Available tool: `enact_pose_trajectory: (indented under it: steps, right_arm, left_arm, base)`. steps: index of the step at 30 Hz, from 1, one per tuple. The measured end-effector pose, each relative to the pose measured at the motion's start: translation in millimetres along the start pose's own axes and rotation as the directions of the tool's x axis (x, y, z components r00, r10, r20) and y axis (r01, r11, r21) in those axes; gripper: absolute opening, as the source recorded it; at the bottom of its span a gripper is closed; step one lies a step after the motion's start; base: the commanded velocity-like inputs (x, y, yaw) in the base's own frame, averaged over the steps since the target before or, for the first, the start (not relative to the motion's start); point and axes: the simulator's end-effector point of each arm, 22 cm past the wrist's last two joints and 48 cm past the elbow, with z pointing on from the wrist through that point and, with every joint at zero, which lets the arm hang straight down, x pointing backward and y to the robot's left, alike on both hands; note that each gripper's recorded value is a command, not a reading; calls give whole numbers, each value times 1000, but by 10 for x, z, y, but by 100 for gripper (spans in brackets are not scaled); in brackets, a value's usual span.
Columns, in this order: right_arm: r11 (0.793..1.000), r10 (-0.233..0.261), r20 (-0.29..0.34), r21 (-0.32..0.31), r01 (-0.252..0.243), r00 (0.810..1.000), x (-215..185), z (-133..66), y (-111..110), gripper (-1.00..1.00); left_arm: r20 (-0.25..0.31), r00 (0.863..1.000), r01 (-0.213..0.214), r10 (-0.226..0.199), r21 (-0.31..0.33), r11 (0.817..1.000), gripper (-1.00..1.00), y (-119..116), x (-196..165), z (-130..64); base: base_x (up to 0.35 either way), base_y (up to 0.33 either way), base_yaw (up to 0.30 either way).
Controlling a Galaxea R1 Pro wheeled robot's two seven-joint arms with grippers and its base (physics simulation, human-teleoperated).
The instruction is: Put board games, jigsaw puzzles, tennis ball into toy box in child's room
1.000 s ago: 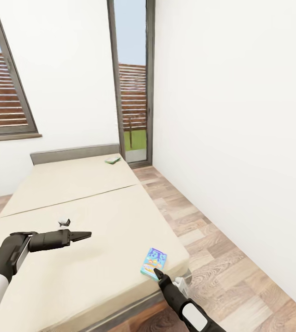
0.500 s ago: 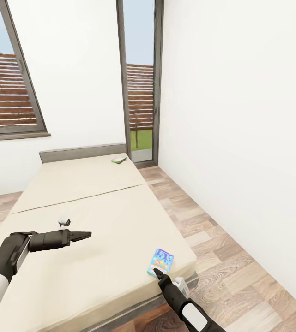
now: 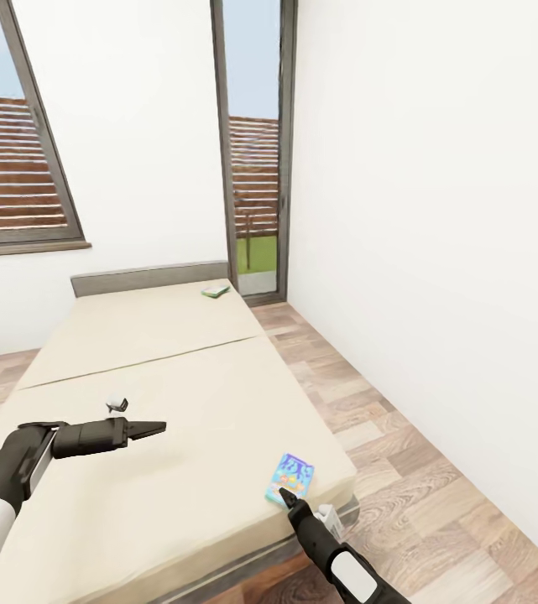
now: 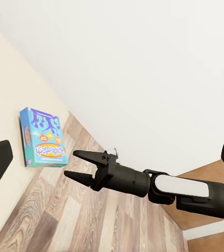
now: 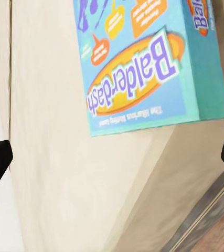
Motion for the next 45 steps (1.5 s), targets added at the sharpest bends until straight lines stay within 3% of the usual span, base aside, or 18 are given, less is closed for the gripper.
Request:
enact_pose_trajectory:
  steps: [10, 45]
  right_arm:
    - [1000, 5, -2, 2, -5, 1000, 9, -2, -12, 100]
    - [1000, 14, -11, 5, -14, 1000, 30, -5, -25, 100]
  left_arm:
    - [0, 1000, 0, 0, 0, 1000, 100, 0, 0, 0]
    - [0, 1000, -1, 1, 1, 1000, 100, 0, 0, 4]
  base:
    - [91, -130, 0]
    - [11, -4, 0]
